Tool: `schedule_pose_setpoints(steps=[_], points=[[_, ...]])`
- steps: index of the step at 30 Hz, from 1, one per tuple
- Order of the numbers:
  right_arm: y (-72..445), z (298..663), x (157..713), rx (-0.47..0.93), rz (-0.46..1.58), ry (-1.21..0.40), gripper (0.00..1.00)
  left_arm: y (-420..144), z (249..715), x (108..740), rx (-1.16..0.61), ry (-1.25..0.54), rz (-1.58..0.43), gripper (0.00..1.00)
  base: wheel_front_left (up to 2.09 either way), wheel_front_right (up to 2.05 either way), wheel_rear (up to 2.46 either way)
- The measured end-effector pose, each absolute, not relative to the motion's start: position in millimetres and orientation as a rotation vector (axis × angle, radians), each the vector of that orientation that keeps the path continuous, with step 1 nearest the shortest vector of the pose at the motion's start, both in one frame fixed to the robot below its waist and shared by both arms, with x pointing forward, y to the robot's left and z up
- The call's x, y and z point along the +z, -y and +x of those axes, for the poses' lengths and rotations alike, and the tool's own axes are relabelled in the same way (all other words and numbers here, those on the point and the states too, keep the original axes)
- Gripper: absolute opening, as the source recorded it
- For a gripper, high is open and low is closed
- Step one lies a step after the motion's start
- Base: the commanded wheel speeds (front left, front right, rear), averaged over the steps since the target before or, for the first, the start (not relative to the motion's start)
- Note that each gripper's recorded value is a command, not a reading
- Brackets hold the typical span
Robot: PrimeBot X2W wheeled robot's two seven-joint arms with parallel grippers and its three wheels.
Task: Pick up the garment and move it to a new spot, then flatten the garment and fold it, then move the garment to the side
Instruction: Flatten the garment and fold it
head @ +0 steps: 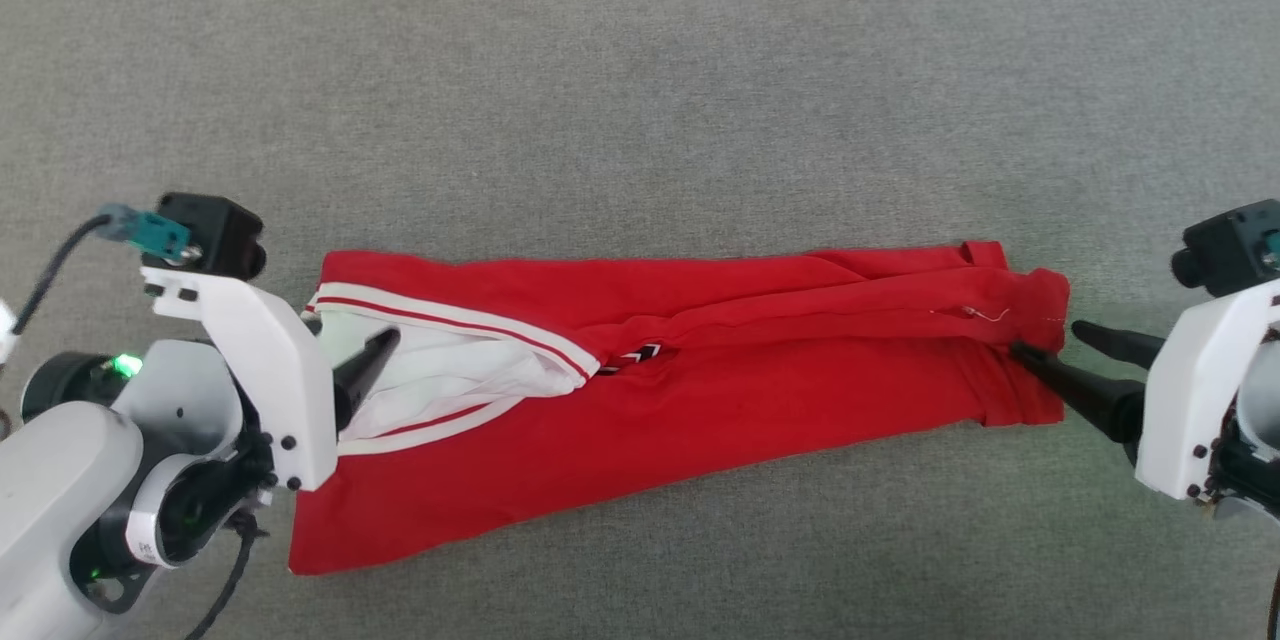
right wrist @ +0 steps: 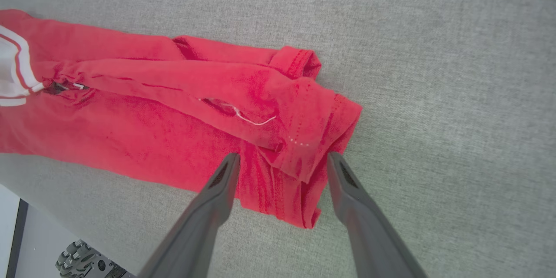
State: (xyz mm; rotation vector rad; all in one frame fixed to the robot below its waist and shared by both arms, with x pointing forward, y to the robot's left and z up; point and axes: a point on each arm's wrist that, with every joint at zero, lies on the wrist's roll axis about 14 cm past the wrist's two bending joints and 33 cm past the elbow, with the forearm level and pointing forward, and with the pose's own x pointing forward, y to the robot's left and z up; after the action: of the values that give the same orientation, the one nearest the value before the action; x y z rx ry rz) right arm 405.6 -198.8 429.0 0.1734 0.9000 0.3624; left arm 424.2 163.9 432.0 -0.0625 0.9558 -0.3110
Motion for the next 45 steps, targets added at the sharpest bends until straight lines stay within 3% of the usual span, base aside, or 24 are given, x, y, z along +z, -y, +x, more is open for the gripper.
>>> schedule_pose_setpoints(steps=[13,27,28,29,30,36,45], points=[[214.8,411.1,401.5,0.280,0.200,-0.978,1.00,-191.7,464.9,457.9,-0.221,-0.481,-0.090,1.00,0.00,0.00,0.00],[169.3,422.7,371.0,0.415,0.272,-1.133,1.00,-225.6,455.4,434.7,-0.059,-0.311,-0.190,1.00,0.00,0.00,0.00],[166.9,422.7,370.9,0.428,0.269,-1.145,0.97,-225.7,453.6,432.5,-0.055,-0.310,-0.196,1.00,0.00,0.00,0.00],[164.1,422.8,371.1,0.449,0.259,-1.166,0.05,-227.1,452.4,432.1,-0.046,-0.292,-0.200,1.00,0.00,0.00,0.00],[161.8,423.6,372.2,0.457,0.272,-1.165,0.00,-228.4,453.1,432.5,-0.038,-0.284,-0.207,1.00,0.00,0.00,0.00],[152.2,427.2,382.7,0.493,0.380,-1.135,0.00,-235.6,456.2,449.4,-0.007,-0.179,-0.202,1.00,0.00,0.00,0.00],[217.5,441.5,399.7,0.325,0.375,-1.051,0.00,-230.8,438.9,447.7,0.009,-0.116,-0.239,1.00,0.00,0.00,0.00]])
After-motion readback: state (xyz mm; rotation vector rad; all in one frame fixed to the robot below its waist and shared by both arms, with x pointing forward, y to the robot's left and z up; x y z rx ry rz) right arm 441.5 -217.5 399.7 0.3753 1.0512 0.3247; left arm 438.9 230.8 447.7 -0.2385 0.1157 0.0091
